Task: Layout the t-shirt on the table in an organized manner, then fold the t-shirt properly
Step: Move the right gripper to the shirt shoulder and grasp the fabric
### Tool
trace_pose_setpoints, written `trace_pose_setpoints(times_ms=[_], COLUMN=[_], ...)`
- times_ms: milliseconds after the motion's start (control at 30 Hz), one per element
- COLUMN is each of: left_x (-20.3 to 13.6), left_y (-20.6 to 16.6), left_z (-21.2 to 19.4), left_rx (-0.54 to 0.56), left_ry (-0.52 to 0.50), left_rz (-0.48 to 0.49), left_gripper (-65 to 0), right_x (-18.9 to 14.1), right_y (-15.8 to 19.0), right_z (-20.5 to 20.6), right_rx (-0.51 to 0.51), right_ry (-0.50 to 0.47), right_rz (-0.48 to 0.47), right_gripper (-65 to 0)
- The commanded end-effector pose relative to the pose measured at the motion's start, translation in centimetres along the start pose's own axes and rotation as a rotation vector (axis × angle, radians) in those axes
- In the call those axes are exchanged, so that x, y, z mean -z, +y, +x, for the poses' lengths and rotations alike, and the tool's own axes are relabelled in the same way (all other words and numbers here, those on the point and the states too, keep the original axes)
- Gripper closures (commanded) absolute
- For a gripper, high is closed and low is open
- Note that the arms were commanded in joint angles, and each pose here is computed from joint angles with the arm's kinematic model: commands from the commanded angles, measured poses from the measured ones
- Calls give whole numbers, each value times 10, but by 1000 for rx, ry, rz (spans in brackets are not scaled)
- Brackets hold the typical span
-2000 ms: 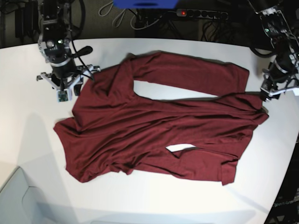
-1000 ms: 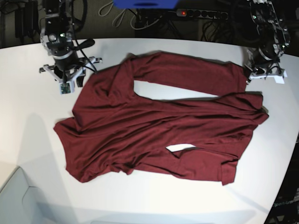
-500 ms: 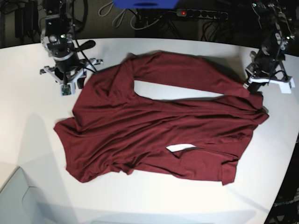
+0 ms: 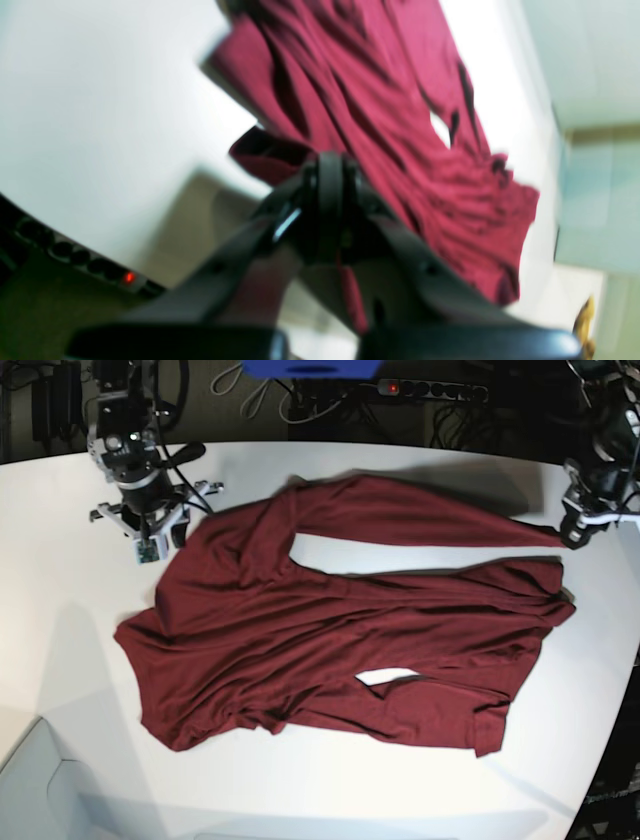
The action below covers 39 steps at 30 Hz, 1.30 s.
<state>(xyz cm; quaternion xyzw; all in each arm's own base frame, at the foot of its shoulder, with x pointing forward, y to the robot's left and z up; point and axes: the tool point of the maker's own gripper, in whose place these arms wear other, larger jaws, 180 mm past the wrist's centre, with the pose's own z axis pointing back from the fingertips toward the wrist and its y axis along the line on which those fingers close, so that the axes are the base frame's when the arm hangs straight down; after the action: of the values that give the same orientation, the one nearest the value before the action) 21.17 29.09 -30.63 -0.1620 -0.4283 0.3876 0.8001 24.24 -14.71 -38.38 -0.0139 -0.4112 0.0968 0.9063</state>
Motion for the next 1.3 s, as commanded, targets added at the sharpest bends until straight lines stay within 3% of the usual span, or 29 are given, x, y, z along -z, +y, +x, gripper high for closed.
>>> trace_pose_setpoints(times_ms=[0, 200, 533, 600, 800, 933, 1267], left_x=[-5, -4, -2, -3, -3, -1, 1], left_y=[-7, -12, -10, -9, -8, -4, 1], left_z=[6, 1, -4, -4, -5, -6, -9], left_rx=[-54, -61, -74, -74, -74, -81, -69], left_ry=[1, 65, 91, 92, 94, 99, 91], left_rz=[-33, -48, -44, -43, -39, -29, -2], left_gripper=[0, 0, 0, 0, 0, 0, 0], right_x=[-2, -3, -15, -15, -2, 7, 6], right_y=[10, 52, 139, 146, 153, 154, 159], right_z=[13, 14, 15, 19, 15, 8, 9], right_rx=[-6, 24, -61, -66, -58, -74, -66], right_ry=[-46, -52, -58, -67, 2, 49, 41], right_rz=[40, 148, 376, 393, 397, 401, 414], right_gripper=[-140, -142, -145, -172, -331, -335, -328])
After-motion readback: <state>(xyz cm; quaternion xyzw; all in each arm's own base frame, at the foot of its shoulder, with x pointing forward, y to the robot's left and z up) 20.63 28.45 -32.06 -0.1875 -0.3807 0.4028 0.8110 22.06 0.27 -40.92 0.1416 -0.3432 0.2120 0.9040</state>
